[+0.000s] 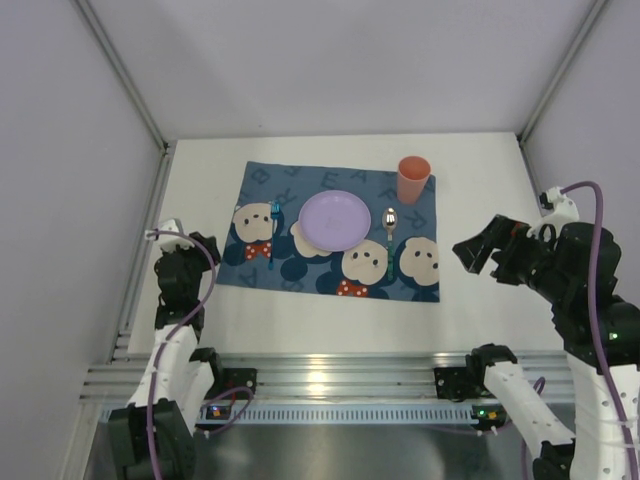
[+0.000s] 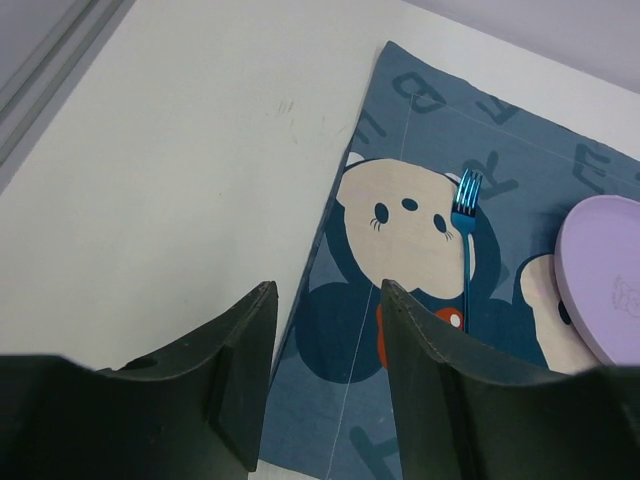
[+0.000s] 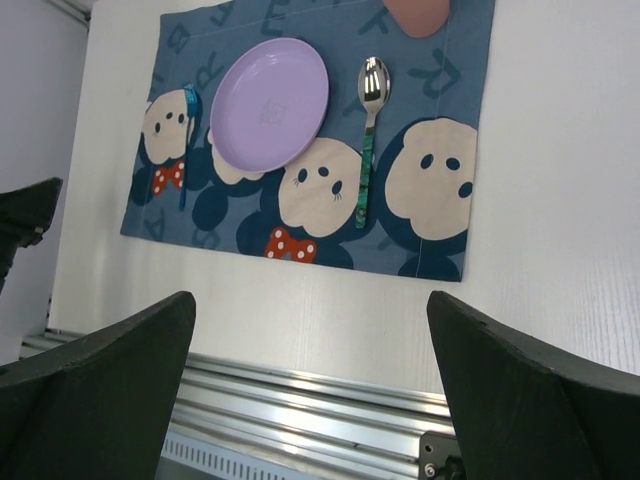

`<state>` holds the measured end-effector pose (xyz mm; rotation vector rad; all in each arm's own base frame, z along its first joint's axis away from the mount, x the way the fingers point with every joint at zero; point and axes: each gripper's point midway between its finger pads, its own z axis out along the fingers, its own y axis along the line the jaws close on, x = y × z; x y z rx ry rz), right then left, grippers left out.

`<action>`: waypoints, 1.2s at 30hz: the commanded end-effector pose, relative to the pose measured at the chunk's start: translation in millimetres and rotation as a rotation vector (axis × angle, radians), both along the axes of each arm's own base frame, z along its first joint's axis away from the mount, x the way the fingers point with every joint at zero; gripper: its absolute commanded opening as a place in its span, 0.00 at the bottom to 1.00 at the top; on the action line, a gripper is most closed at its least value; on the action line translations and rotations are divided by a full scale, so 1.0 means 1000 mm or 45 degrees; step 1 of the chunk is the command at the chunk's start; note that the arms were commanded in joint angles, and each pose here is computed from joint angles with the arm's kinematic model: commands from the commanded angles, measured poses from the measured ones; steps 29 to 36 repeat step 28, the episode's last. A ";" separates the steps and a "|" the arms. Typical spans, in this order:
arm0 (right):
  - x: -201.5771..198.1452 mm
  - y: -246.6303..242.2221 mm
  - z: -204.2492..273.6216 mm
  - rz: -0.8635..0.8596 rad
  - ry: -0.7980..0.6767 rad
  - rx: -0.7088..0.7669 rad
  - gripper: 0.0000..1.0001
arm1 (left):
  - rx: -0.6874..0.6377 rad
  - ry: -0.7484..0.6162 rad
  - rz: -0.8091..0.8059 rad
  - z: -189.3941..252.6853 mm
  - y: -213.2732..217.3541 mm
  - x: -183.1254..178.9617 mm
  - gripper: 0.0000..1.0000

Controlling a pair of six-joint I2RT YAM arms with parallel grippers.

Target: Set the dinner table for one person

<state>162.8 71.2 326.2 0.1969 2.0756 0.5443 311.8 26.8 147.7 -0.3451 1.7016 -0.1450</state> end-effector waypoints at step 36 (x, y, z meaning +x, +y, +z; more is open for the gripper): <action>-0.002 0.006 -0.013 0.046 -0.078 -0.001 1.00 | 0.049 0.010 -0.055 0.002 -0.006 -0.010 0.51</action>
